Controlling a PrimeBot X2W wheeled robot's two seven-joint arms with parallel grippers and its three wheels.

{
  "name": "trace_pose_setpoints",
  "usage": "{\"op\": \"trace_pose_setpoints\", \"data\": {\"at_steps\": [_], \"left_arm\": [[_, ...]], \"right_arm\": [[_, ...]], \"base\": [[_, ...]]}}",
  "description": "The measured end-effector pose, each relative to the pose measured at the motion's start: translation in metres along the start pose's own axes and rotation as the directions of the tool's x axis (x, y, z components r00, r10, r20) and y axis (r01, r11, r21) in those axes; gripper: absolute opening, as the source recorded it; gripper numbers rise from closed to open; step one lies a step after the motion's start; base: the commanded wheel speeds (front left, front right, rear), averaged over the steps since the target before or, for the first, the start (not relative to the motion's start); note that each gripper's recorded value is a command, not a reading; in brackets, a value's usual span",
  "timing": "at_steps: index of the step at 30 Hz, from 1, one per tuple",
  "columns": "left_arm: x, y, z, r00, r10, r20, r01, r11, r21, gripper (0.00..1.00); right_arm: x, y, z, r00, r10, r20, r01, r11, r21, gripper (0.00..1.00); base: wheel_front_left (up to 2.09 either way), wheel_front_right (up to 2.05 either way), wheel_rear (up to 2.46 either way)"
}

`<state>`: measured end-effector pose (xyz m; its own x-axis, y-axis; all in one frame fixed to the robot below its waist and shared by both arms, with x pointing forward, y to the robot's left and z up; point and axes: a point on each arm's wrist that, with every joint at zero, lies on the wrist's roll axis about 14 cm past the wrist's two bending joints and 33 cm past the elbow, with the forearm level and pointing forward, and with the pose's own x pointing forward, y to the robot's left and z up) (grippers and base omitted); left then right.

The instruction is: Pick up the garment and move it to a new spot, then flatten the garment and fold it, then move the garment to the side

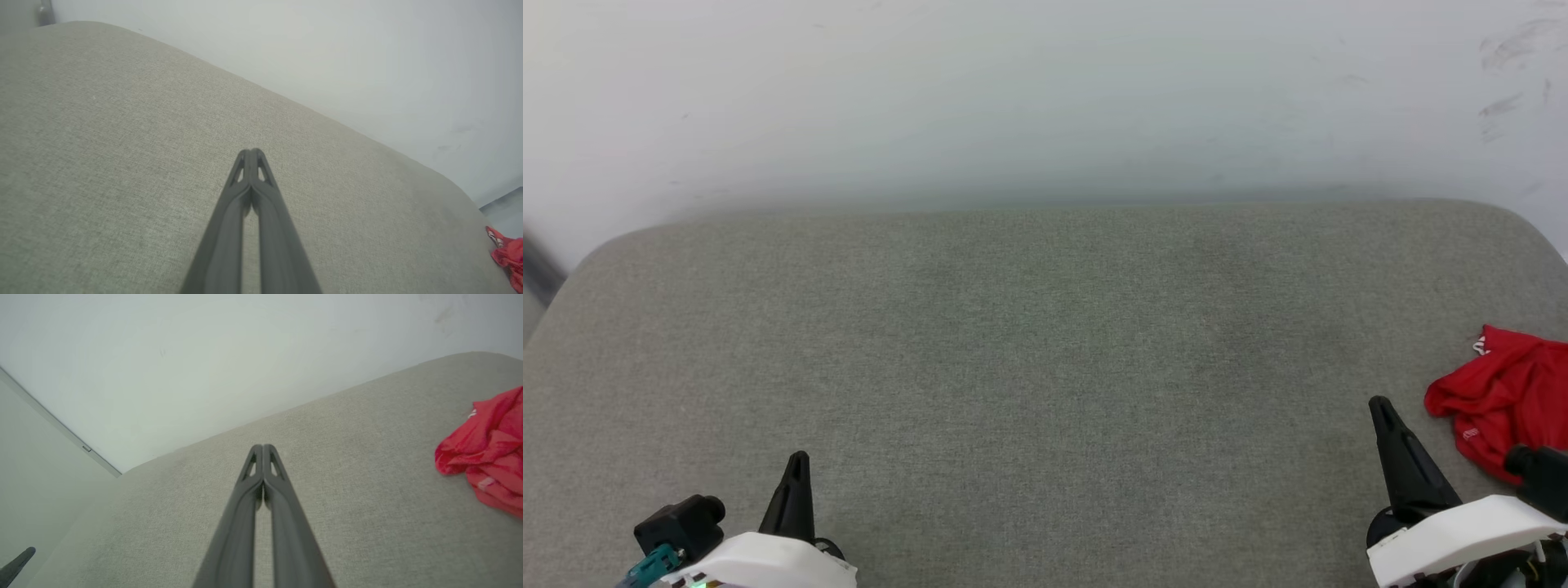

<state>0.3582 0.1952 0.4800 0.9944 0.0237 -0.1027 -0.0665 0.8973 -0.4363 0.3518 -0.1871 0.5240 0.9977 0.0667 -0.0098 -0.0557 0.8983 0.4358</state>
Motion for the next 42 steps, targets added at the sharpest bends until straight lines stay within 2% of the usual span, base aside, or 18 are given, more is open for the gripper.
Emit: {"op": "trace_pose_setpoints", "data": {"at_steps": [9,18,28,42], "left_arm": [[0.005,0.001,0.000,1.000,0.010,-0.017,-0.012,0.989,-0.147,0.00],[0.009,0.000,0.002,1.000,0.009,-0.027,-0.016,0.961,-0.275,0.00],[0.012,0.000,0.003,0.999,0.003,-0.032,-0.016,0.917,-0.400,0.00],[0.016,-0.002,0.006,1.000,-0.010,-0.030,-0.008,0.838,-0.546,0.00]], "right_arm": [[0.004,-0.003,-0.002,1.000,-0.002,-0.002,0.003,0.990,0.143,0.00],[0.008,-0.005,-0.003,1.000,-0.006,0.004,0.005,0.963,0.270,0.00],[0.012,-0.008,-0.004,1.000,-0.011,0.007,0.007,0.918,0.396,0.00],[0.017,-0.012,-0.006,1.000,-0.021,0.011,0.011,0.840,0.542,0.00]], "base": [[0.00,0.00,0.00],[0.00,0.00,0.00],[0.00,0.00,0.00],[0.00,0.00,0.00]]}}
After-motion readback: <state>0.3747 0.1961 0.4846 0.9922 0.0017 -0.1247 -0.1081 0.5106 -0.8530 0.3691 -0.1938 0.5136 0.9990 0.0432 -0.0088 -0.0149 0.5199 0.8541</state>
